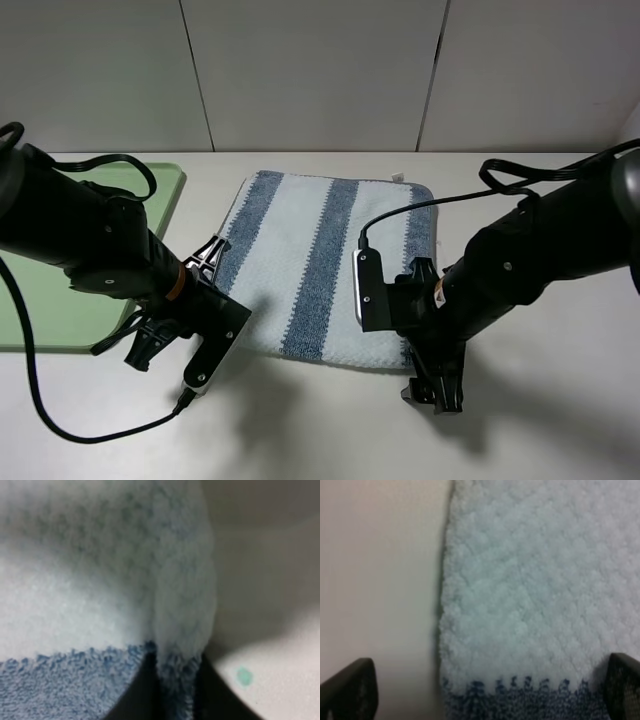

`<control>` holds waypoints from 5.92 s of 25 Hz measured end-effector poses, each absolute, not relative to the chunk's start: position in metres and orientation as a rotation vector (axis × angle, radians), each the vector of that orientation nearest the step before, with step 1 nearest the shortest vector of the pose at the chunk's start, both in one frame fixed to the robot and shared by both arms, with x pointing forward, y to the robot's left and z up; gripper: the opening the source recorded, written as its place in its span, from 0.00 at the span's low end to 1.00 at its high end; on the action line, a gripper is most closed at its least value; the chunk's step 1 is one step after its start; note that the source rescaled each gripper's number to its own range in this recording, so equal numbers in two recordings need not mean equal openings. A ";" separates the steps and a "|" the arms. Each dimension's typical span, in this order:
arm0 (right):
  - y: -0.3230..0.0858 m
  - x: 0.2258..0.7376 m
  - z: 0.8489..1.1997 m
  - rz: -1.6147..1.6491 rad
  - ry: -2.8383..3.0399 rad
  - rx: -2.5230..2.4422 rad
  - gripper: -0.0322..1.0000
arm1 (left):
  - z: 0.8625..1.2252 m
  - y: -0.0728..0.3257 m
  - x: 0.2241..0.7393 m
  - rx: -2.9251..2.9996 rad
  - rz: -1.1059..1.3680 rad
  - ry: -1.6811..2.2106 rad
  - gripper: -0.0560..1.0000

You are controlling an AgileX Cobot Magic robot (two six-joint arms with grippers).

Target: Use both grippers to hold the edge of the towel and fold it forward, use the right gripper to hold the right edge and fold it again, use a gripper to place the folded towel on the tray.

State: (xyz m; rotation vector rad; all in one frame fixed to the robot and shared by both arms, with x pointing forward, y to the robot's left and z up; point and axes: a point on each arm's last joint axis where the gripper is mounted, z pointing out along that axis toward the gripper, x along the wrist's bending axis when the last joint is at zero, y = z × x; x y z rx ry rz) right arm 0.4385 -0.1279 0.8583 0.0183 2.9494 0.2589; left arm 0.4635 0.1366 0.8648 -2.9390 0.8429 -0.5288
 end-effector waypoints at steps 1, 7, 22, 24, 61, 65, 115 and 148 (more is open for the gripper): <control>-0.128 0.439 0.858 0.258 2.949 0.017 1.00 | 0.865 0.137 0.463 -2.939 -0.529 0.843 0.10; -0.129 0.437 0.858 0.234 2.966 0.004 0.83 | 0.865 0.137 0.463 -2.939 -0.529 0.842 0.06; -0.127 0.444 0.853 0.216 2.862 -0.299 0.03 | 0.865 0.137 0.463 -2.939 -0.529 0.842 0.06; -0.127 0.444 0.853 0.216 2.860 -0.303 0.03 | 0.865 0.137 0.463 -2.939 -0.529 0.842 0.06; -0.136 0.428 0.905 0.197 2.911 -0.194 0.03 | 0.946 0.151 0.451 -3.033 -0.622 0.359 0.05; -0.134 0.428 0.915 0.204 2.961 -0.119 0.03 | 0.952 0.154 0.445 -3.062 -0.590 0.296 0.05; -0.173 0.426 1.020 0.402 2.789 0.160 0.03 | 1.006 0.121 0.447 -3.019 -0.528 0.141 0.05; -0.152 0.511 0.993 0.328 2.835 0.183 0.03 | 0.965 0.126 0.513 -3.004 -0.562 0.099 0.05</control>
